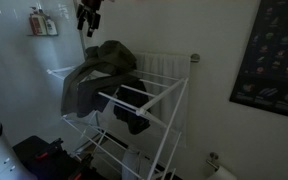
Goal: Fold the pants
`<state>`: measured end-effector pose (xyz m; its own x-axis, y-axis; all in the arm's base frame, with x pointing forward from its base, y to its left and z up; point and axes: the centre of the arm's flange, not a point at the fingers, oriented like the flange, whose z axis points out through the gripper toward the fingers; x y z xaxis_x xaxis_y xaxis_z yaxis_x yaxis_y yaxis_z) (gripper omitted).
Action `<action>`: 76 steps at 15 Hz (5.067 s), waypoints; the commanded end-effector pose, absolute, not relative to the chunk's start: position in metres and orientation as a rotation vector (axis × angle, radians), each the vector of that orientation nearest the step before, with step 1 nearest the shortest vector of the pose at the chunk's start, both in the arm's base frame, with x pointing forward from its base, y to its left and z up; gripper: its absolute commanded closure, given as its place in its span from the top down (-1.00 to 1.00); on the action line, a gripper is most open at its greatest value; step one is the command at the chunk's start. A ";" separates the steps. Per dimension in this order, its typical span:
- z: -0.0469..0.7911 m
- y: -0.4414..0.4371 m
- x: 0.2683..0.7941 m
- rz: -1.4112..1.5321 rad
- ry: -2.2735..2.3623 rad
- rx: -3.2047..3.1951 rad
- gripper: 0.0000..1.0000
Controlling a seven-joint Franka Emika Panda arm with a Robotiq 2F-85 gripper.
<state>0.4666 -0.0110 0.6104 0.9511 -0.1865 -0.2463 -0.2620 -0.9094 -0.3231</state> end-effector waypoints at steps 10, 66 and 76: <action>0.431 0.010 0.388 0.526 0.126 -2.733 1.00; 0.566 -0.023 0.481 -0.581 0.312 -2.190 -0.85; 0.529 0.039 0.512 -1.088 0.084 -2.528 -0.86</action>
